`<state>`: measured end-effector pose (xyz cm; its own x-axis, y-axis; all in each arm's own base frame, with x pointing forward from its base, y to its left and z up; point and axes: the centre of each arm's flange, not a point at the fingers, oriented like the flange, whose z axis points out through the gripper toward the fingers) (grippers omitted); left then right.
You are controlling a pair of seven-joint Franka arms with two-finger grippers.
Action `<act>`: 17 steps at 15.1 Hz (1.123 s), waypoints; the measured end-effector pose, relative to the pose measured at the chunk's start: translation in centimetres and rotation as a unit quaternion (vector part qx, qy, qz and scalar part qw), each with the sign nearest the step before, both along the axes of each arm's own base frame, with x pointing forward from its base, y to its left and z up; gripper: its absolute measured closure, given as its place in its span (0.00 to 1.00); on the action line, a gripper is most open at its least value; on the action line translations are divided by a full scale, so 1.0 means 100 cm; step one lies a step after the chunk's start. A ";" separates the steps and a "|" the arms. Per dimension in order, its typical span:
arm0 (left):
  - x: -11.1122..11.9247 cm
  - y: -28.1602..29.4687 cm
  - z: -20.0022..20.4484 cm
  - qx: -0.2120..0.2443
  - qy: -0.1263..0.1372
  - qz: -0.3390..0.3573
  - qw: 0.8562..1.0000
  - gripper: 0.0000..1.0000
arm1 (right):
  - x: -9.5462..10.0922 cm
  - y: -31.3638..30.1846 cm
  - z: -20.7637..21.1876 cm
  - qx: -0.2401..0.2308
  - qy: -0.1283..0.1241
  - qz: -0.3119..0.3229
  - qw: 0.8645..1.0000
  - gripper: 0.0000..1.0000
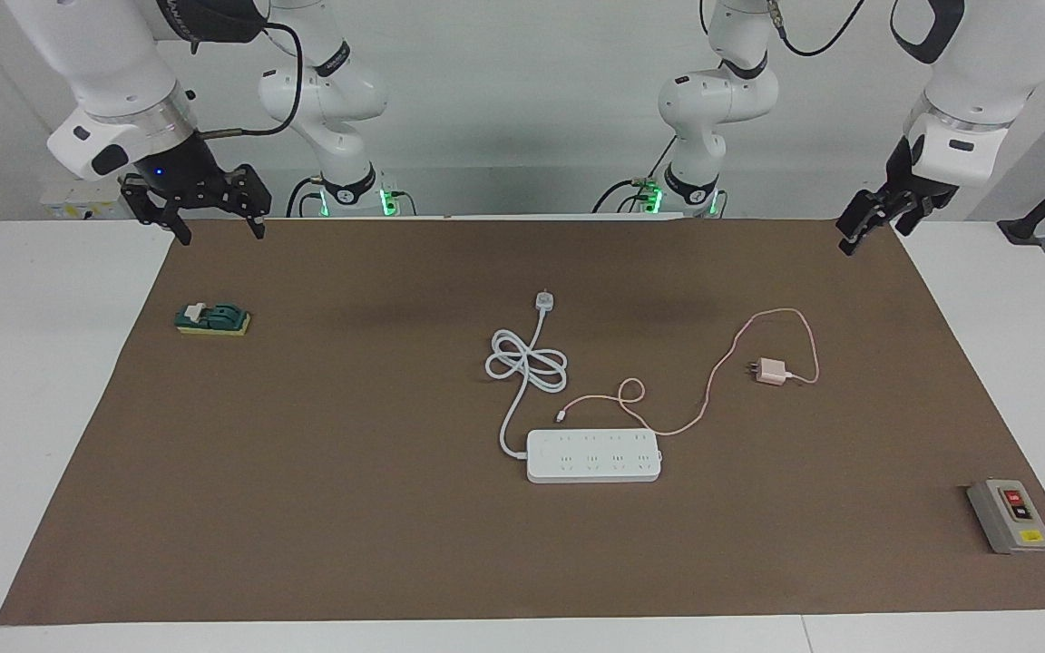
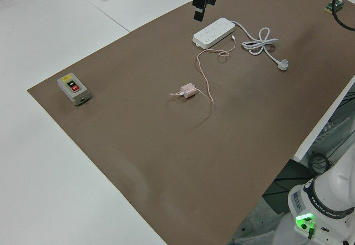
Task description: Unplug charger and place it aside
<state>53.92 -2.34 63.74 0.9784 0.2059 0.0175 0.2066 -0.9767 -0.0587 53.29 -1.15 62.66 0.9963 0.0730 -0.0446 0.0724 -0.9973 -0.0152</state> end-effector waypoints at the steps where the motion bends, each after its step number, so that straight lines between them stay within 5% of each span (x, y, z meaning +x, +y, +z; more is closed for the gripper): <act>1: -0.002 -0.008 -0.001 0.000 0.006 -0.011 1.000 0.00 | -0.001 -0.001 -0.002 0.000 0.001 -0.001 1.000 0.00; 8: -0.007 -0.042 -0.011 -0.032 0.031 -0.082 0.996 0.00 | 0.000 -0.007 -0.002 0.000 -0.004 -0.006 1.000 0.00; 17: -0.001 -0.053 -0.025 -0.046 0.011 -0.135 0.990 0.00 | 0.000 -0.003 -0.002 0.000 -0.004 -0.003 1.000 0.00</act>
<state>53.78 -7.59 61.23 0.9979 -0.0639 -0.0101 -0.0636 -0.9975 0.0306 53.33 -1.42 62.45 0.9971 0.0676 -0.0359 0.0671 -0.9976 -0.0142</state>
